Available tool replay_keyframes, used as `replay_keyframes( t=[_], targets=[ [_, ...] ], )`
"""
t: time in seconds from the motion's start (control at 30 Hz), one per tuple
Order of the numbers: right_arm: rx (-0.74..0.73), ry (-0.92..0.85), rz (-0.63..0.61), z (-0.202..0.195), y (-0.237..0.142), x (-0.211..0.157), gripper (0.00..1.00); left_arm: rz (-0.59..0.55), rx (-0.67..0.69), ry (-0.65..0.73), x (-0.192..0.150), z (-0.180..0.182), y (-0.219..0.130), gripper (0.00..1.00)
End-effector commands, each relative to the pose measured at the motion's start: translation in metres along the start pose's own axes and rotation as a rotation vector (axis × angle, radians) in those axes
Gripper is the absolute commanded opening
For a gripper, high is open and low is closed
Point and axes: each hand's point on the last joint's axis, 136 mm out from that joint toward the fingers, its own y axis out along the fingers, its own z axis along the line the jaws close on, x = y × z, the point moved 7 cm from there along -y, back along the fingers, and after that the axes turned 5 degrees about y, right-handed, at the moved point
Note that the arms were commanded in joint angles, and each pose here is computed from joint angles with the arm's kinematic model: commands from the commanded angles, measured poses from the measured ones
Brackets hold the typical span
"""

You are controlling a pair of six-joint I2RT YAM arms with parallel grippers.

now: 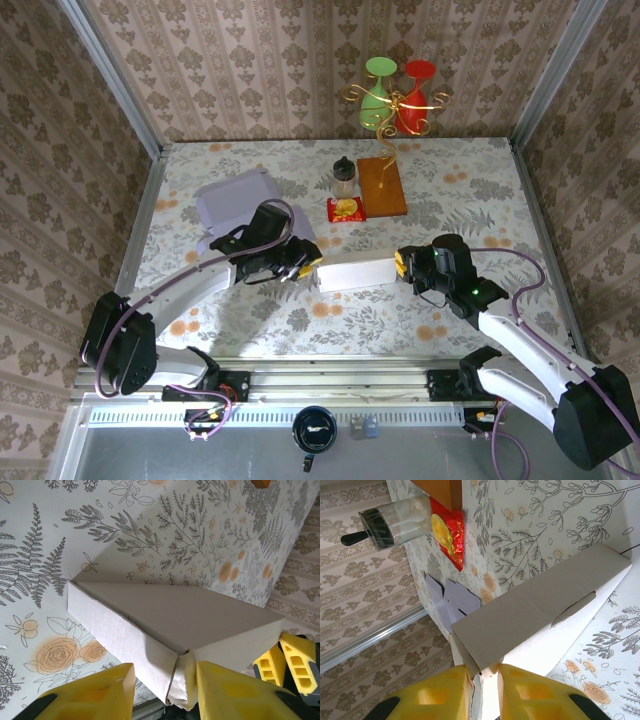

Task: Fold the paper box

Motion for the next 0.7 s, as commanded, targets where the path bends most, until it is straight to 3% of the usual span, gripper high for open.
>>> replay_keyframes(
  t=[0.0,0.27,0.67],
  targets=[
    [-0.136,0.016,-0.043,-0.03,0.002,0.009,0.22,0.007,0.029,-0.023,-0.003,0.013,0.001,0.36],
    [-0.238,0.032,-0.07,-0.044,-0.003,0.012,0.24,0.017,0.053,0.005,-0.007,0.026,0.006,0.29],
    [-0.41,0.061,-0.099,-0.063,-0.007,0.015,0.22,0.036,0.099,0.184,-0.02,0.049,0.024,0.23]
  ],
)
